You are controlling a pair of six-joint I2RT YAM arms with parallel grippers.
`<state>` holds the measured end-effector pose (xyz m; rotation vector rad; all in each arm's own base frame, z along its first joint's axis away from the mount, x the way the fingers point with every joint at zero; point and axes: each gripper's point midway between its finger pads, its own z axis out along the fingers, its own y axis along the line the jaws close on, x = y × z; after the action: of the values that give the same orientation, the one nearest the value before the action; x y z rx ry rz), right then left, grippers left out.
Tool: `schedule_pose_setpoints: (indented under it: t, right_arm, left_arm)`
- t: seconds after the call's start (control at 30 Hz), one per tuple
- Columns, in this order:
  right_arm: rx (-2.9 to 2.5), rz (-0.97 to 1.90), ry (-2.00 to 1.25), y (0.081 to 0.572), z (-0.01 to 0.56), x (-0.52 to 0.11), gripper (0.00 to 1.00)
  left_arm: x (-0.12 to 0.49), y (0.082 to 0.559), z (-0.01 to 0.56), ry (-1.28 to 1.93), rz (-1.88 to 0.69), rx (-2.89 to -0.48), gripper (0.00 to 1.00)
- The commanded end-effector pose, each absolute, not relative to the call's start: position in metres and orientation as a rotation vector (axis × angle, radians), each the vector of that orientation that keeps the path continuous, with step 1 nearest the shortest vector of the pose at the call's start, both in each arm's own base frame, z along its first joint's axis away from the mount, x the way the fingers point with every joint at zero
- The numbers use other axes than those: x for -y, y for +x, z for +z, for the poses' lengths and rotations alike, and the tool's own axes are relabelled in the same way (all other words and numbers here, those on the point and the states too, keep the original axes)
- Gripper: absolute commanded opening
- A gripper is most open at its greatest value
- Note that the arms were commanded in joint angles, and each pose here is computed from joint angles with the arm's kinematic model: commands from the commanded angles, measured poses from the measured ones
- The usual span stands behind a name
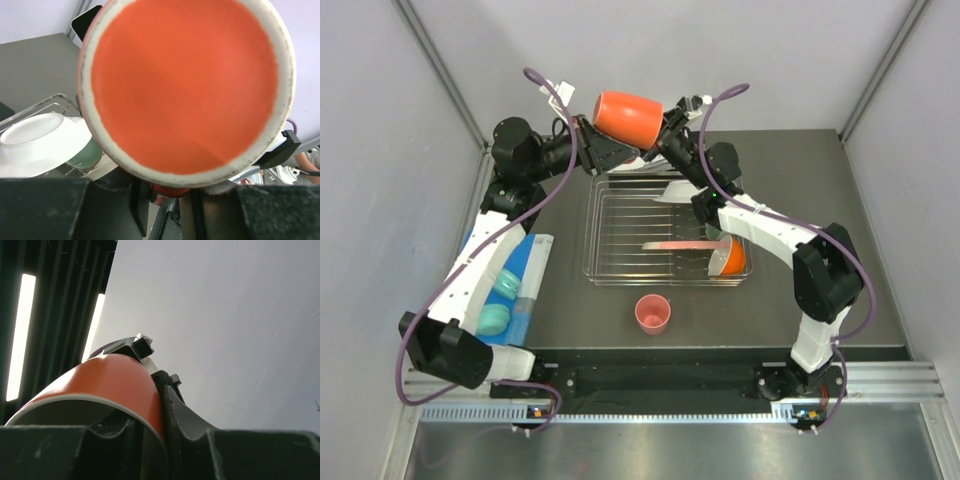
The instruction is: Load the mixed dishes into the dish rack
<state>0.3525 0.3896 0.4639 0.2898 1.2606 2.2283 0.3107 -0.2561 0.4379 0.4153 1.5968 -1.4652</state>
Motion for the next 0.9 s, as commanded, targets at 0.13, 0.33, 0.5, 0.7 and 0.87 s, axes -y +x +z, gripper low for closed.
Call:
schedule_pose_setpoints:
  t: [0.13, 0.33, 0.5, 0.7, 0.87]
  right_arm:
    - [-1.222, 2.326, 0.036, 0.293, 0.487, -0.411, 0.07]
    - [-1.252, 2.304, 0.069, 0.300, 0.471, -0.404, 0.32]
    - [-1.244, 2.306, 0.064, 0.302, 0.474, -0.404, 0.64]
    - [-1.243, 2.307, 0.069, 0.302, 0.472, -0.401, 0.82]
    - [-1.262, 2.285, 0.102, 0.306, 0.460, -0.383, 1.00]
  left_arm:
    - [0.257, 0.300, 0.441, 0.448, -1.374, -1.604, 0.00]
    - [0.254, 0.295, 0.455, 0.454, -1.369, -1.581, 0.00]
    - [0.252, 0.295, 0.459, 0.429, -1.396, -1.567, 0.00]
    - [0.247, 0.295, 0.468, 0.421, -1.397, -1.538, 0.00]
    - [0.227, 0.305, 0.485, 0.387, -1.281, -1.483, 0.00]
